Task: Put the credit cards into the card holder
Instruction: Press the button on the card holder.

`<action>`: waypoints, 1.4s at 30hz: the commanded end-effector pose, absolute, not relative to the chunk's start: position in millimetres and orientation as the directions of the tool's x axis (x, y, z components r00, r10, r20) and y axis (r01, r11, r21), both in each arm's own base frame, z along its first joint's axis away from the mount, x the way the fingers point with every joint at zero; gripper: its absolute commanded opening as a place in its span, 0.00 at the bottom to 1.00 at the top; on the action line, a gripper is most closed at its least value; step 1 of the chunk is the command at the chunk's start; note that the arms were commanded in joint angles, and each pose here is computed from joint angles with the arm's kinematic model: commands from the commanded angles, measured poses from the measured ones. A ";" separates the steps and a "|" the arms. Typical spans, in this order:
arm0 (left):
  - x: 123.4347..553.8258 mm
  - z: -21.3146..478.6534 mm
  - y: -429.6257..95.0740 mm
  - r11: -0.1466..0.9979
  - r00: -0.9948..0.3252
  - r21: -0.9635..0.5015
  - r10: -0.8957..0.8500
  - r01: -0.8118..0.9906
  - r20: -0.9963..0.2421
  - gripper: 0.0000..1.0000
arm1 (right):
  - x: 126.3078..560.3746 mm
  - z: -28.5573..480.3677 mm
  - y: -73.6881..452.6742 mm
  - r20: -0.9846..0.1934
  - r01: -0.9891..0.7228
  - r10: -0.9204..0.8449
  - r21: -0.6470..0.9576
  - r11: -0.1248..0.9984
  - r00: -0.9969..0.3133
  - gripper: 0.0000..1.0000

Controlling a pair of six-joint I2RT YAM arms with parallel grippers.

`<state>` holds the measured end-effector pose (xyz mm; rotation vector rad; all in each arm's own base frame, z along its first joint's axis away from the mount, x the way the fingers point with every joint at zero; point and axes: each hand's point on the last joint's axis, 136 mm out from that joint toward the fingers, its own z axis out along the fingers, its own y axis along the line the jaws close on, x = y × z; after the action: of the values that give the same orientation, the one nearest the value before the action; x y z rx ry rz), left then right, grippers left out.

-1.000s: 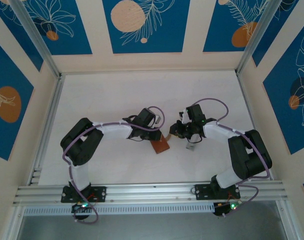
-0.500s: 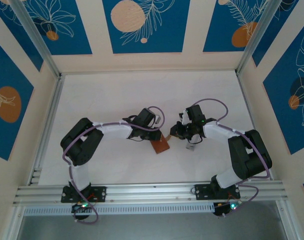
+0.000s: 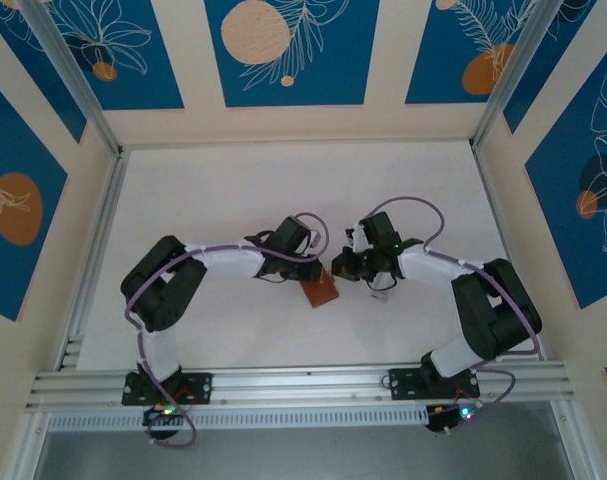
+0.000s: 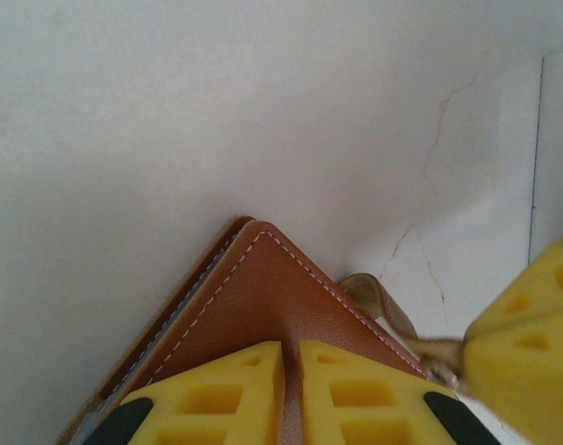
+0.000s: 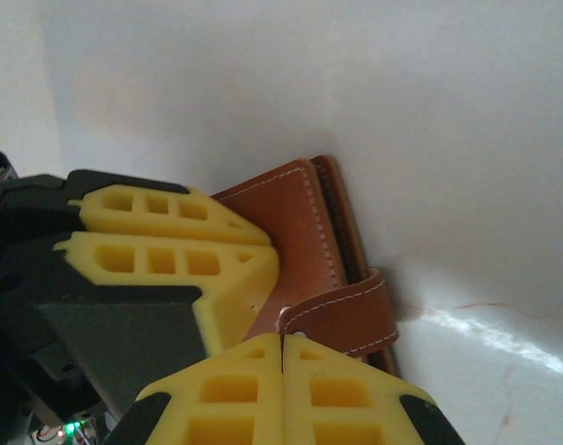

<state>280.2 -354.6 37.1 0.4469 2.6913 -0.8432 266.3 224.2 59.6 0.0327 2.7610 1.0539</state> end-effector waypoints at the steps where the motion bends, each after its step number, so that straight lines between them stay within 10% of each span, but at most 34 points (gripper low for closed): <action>1: 269.7 10.6 -340.7 0.832 -0.934 -0.449 0.208 0.325 -0.292 0.13 | 262.6 57.9 234.0 -0.137 -0.042 0.070 0.675 0.736 -0.988 0.00; 42: 254.6 21.4 -299.6 0.837 -0.954 -0.492 0.107 0.238 -0.280 0.13 | 253.2 18.0 248.4 -0.059 -0.013 0.026 0.580 0.815 -0.998 0.00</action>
<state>251.5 -299.6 30.3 0.2671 2.7638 -0.8010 266.5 259.4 37.6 -0.0113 2.8311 1.0513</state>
